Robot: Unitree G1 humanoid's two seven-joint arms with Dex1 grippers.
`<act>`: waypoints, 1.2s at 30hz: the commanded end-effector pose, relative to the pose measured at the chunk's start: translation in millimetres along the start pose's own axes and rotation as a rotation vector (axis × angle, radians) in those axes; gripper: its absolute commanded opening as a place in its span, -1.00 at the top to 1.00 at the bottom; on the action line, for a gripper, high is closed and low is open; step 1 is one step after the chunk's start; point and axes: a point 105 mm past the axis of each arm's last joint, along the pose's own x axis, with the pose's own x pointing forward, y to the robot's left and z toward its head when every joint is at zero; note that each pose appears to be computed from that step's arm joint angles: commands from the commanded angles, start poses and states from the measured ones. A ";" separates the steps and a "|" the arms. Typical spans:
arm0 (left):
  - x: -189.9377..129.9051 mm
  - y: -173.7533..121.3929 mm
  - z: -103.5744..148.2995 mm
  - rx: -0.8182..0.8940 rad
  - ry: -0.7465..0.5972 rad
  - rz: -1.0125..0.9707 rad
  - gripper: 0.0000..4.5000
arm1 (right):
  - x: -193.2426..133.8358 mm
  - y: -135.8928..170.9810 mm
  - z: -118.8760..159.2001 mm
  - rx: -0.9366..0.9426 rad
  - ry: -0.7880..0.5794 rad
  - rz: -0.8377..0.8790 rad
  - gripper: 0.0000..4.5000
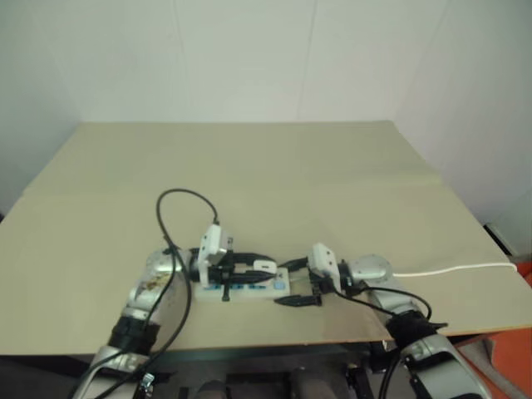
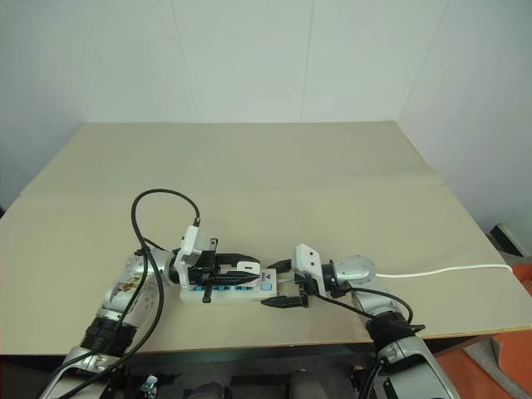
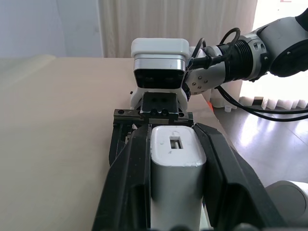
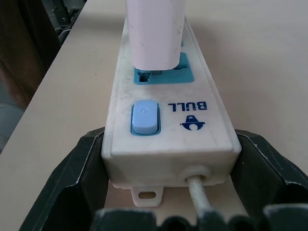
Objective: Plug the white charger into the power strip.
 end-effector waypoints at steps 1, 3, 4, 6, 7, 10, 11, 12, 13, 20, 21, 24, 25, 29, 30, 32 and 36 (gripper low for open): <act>-0.6 -5.4 -5.4 -0.024 0.021 -0.033 0.54 | 1.4 11.1 -20.2 0.067 0.068 0.024 -0.52; -0.9 -6.8 -3.5 -0.028 0.012 -0.040 0.54 | 1.5 11.5 -20.1 0.068 0.067 0.024 -0.52; -1.0 -7.0 -3.1 -0.031 0.010 -0.042 0.54 | 1.8 11.9 -20.2 0.068 0.067 0.024 -0.52; -1.4 -7.5 -2.7 -0.034 0.008 -0.046 0.54 | 2.3 12.5 -20.3 0.069 0.067 0.025 -0.52; -1.5 -7.7 -2.7 -0.035 0.009 -0.047 0.54 | 2.4 12.7 -20.3 0.070 0.067 0.026 -0.52; -3.9 -8.6 -7.0 -0.040 0.039 -0.062 0.54 | 2.8 11.8 -19.7 0.070 0.066 0.024 -0.52; -4.5 -8.8 -8.1 -0.040 0.046 -0.065 0.54 | 2.7 11.6 -19.6 0.070 0.066 0.023 -0.52; -5.2 -9.0 -9.3 -0.037 0.055 -0.067 0.54 | 2.6 11.4 -19.4 0.070 0.066 0.023 -0.52; -6.6 -9.2 -11.7 -0.033 0.068 -0.070 0.54 | 2.3 11.1 -19.3 0.070 0.066 0.022 -0.52; -18.2 -6.7 -25.9 -0.047 0.127 -0.040 0.54 | 1.4 11.3 -19.5 0.072 0.067 0.021 -0.52; -19.6 -6.2 -27.3 -0.049 0.132 -0.034 0.54 | 1.4 11.5 -19.6 0.072 0.067 0.021 -0.52; -27.0 -3.2 -32.0 -0.056 0.154 -0.002 0.54 | 1.1 11.9 -19.7 0.074 0.067 0.021 -0.52; -31.6 -1.9 -33.5 -0.061 0.164 0.014 0.54 | 0.8 11.8 -19.9 0.074 0.068 0.020 -0.52; -48.4 -1.7 -40.1 -0.095 0.207 0.058 0.54 | 0.1 10.8 -20.1 0.075 0.069 0.014 -0.52; -54.2 -3.9 -44.6 -0.110 0.235 0.060 0.54 | -0.2 10.2 -20.2 0.075 0.070 0.012 -0.52; -61.5 -8.0 -50.4 -0.127 0.273 0.056 0.54 | -0.7 9.8 -20.3 0.075 0.071 0.011 -0.52; -72.2 -18.7 -58.3 -0.141 0.333 0.024 0.54 | -1.1 8.0 -19.1 0.071 0.073 0.011 -0.52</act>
